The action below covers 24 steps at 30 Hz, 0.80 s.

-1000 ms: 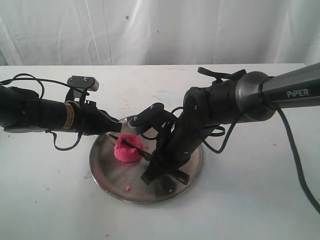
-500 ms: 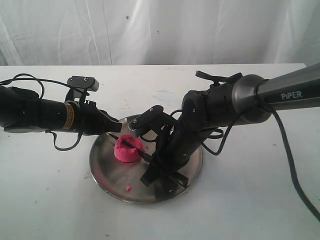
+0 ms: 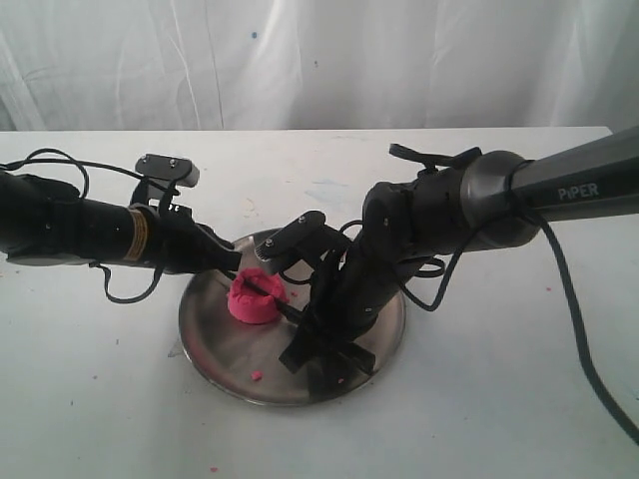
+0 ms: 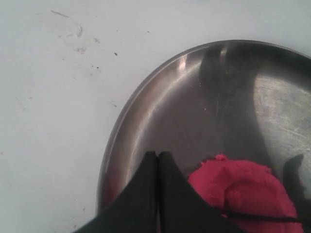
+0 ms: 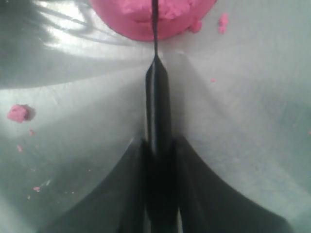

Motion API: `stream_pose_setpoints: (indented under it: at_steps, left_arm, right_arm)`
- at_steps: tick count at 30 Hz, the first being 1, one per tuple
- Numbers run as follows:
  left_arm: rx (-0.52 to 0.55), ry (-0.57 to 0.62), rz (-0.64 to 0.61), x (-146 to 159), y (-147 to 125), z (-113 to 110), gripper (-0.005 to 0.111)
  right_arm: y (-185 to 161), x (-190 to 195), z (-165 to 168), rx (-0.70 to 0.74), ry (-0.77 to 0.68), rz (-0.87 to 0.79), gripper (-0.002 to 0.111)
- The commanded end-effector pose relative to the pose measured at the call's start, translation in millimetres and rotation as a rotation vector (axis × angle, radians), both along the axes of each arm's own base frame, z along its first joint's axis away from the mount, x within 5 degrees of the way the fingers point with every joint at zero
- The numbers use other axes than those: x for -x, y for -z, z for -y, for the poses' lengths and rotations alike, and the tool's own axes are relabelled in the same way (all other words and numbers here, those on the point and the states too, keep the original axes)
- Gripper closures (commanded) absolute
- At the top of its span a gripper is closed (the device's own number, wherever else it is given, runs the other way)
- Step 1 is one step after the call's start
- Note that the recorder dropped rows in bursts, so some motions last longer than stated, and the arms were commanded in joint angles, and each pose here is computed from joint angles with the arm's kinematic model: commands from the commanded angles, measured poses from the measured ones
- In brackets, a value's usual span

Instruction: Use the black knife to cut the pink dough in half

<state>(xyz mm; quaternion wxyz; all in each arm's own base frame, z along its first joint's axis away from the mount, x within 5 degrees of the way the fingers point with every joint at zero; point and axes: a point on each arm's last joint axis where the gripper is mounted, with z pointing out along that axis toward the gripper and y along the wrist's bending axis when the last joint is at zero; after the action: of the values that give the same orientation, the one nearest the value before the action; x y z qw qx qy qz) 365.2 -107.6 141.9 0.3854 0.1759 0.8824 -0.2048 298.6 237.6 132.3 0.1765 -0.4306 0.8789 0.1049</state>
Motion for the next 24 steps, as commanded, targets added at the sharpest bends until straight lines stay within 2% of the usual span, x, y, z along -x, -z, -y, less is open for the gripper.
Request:
stream_pose_setpoints:
  at_steps: [1,8,24]
  left_arm:
    - [-0.017,0.004,-0.025,1.7,7.7,1.1,0.107]
    - [-0.024,0.004,-0.056,1.5,19.7,1.2,0.107]
    - [-0.019,0.008,-0.056,1.6,20.0,1.7,0.107]
  right_arm:
    - [4.1,2.3,1.3,0.022,-0.019,-0.025,0.108]
    - [4.1,2.3,1.3,0.022,-0.019,-0.025,0.108]
    - [-10.4,1.8,0.9,0.000,-0.022,0.006,0.108]
